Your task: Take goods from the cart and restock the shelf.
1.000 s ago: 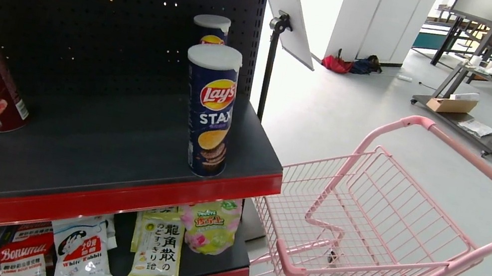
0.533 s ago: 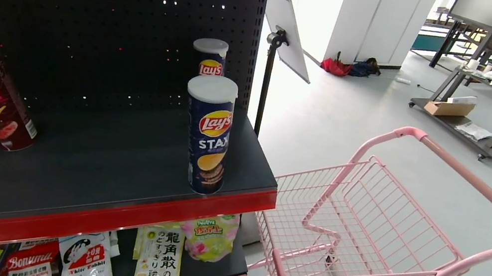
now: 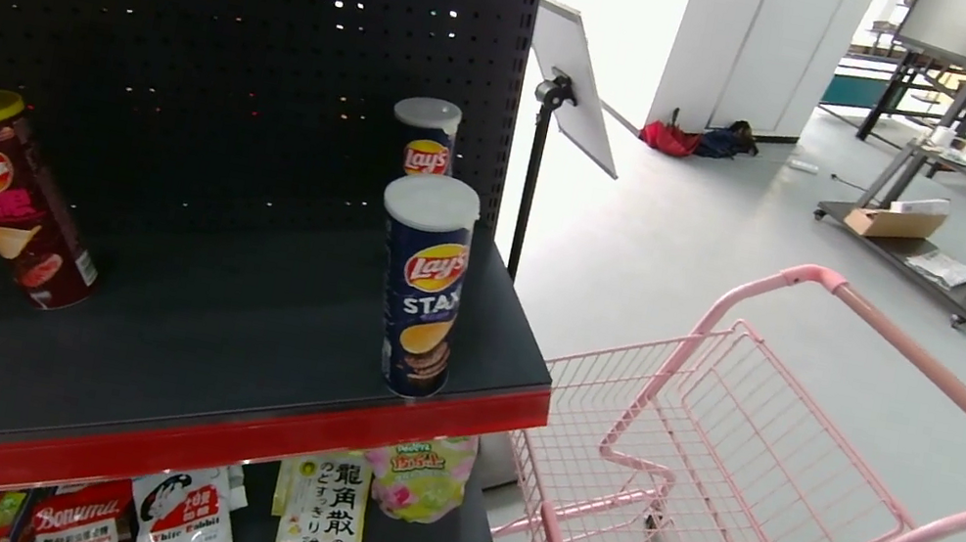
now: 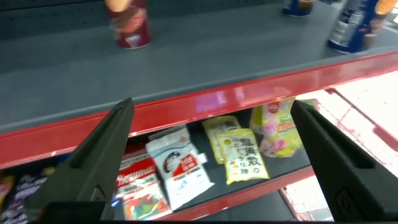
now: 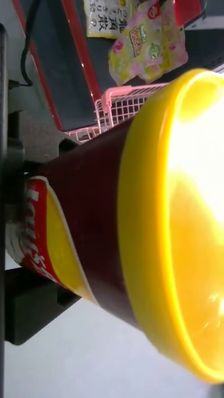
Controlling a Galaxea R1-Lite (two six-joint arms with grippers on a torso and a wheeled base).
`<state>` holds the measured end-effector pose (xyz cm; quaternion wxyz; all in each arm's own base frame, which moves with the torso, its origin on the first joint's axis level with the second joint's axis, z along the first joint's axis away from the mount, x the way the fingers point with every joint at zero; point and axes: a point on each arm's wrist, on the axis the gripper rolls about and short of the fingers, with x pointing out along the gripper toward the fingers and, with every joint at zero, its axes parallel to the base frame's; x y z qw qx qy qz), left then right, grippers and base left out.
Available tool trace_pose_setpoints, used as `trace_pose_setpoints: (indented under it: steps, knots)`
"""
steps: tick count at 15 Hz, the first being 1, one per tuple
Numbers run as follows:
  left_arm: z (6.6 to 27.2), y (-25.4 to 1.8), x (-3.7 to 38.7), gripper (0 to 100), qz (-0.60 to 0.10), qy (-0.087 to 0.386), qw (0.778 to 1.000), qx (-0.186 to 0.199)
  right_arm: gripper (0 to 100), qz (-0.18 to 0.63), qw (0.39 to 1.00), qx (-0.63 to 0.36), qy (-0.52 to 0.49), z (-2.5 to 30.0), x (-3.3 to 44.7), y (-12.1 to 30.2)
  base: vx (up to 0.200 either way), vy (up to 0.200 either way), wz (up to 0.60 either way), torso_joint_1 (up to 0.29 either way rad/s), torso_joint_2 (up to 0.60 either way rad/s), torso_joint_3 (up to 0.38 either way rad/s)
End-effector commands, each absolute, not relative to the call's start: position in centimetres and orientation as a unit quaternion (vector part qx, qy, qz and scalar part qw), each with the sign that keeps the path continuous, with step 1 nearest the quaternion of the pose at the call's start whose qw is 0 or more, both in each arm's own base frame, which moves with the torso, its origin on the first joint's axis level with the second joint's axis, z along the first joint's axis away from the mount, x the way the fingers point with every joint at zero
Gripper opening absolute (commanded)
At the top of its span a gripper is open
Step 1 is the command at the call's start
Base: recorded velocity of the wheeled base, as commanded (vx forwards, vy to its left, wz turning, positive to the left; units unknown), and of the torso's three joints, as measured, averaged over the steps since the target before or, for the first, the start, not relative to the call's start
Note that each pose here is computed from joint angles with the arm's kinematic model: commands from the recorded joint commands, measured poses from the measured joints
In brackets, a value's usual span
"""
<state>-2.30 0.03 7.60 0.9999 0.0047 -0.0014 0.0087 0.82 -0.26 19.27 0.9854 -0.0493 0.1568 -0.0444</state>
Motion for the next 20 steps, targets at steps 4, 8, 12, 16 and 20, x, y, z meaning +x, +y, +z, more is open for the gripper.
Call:
trace_pose_setpoints:
  steps: [4, 8, 12, 16, 20]
  knots:
    - [7.6, 0.0, -2.3, 100, 0.009, -0.001, 1.0, 0.005, 0, -0.043, 0.985, -0.05, 0.162, 19.0, 0.9, -0.3, 0.0, 0.0, 0.6, 0.01, 0.0, 0.0]
    - [7.6, 0.0, -2.3, 100, 0.009, -0.001, 1.0, 0.005, 0, -0.041, 0.985, -0.048, 0.159, 18.6, 0.5, -0.3, 0.0, 0.0, 0.3, 0.002, 0.0, 0.001]
    - [7.6, 0.0, -2.3, 100, 0.009, -0.001, 1.0, 0.005, 0, -0.002, 0.995, -0.036, 0.09, 16.4, -1.5, -0.1, 0.0, 0.0, 0.0, 0.0, 0.0, 0.0]
    - [7.6, 0.0, -2.3, 100, 0.008, -0.001, 1.0, 0.005, 0, 0.012, 0.997, -0.037, 0.059, 14.3, -2.5, -0.1, 0.0, 0.2, 0.0, -0.004, 0.0, 0.001]
    - [7.6, 0.0, -2.3, 100, 0.008, -0.001, 1.0, 0.005, 0, 0.014, 0.998, -0.036, 0.059, 13.8, -2.6, -0.1, 0.0, 0.2, 0.0, 0.004, 0.0, 0.001]
